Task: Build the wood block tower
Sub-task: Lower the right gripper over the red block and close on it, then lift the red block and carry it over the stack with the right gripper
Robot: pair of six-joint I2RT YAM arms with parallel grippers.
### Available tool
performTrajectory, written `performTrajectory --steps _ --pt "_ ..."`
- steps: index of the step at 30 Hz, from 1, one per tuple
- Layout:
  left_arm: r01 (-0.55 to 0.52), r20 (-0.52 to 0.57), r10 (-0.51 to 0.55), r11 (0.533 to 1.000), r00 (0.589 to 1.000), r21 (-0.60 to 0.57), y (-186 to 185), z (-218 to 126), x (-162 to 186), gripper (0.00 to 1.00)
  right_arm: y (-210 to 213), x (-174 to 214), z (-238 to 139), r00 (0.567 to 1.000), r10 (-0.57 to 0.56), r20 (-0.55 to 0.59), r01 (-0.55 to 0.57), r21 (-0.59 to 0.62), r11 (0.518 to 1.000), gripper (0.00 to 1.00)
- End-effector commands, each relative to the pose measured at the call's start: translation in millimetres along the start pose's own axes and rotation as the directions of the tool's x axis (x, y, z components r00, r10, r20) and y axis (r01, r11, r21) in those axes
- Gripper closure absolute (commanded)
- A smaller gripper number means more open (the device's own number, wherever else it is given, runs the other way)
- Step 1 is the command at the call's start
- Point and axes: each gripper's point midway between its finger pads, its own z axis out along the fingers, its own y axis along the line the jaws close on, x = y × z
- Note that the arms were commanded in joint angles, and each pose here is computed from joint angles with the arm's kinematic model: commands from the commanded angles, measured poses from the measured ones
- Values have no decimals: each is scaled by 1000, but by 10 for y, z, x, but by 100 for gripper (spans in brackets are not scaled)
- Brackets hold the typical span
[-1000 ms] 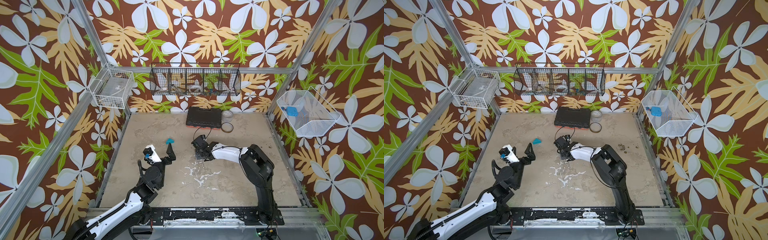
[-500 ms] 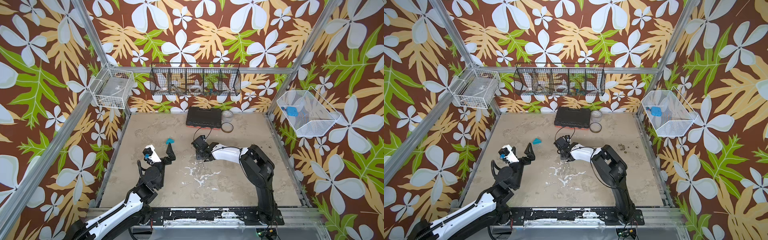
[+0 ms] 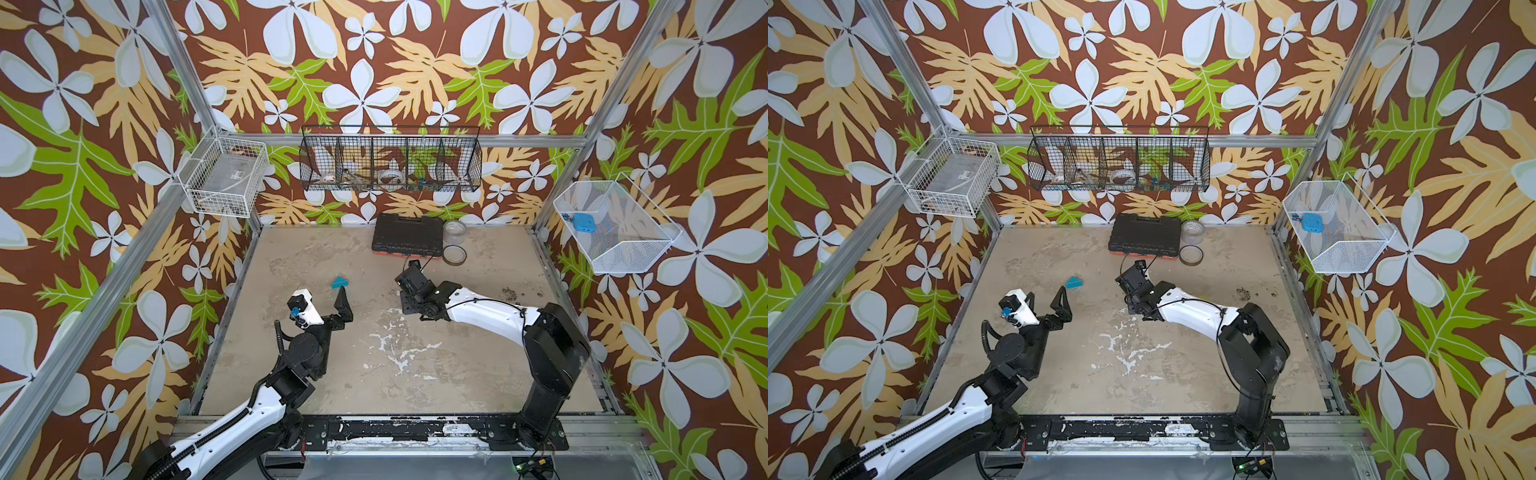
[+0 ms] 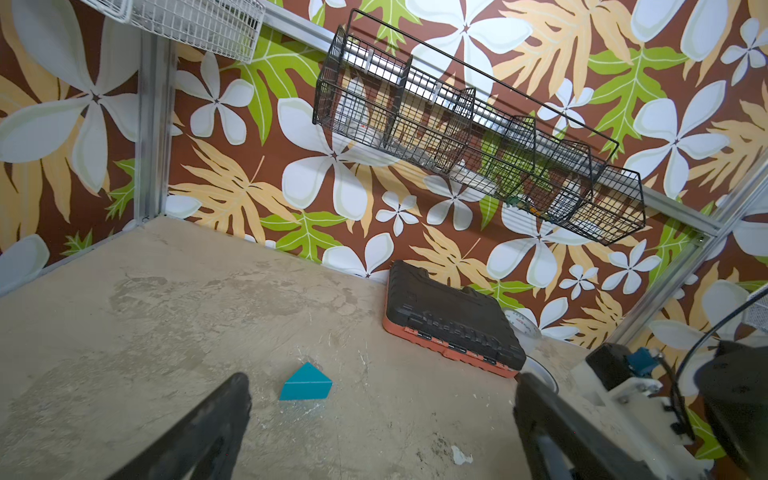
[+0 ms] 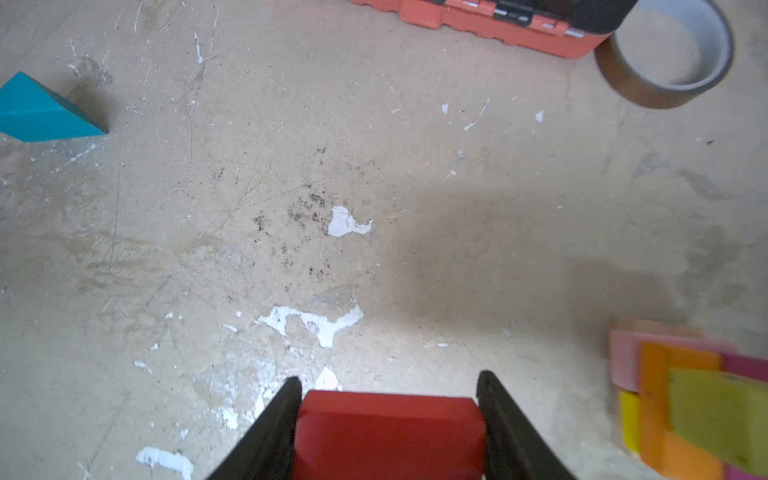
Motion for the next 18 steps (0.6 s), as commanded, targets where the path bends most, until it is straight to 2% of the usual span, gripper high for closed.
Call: performTrajectory --steps 1,9,12,18 --pt "7 4 -8 998 1000 56 -126 19 -49 0 -270 -65 -155 996 -82 34 78 87 993 57" --pt "30 -46 -24 990 999 141 -317 43 7 0 -744 -196 -541 992 -28 126 16 91 996 58" --pt "34 -60 -26 989 998 142 -322 51 44 0 -906 -228 -670 985 11 172 -20 52 998 58" --pt "22 -69 -12 990 998 143 -336 63 53 0 -1260 -178 -616 984 48 169 -59 60 996 59"
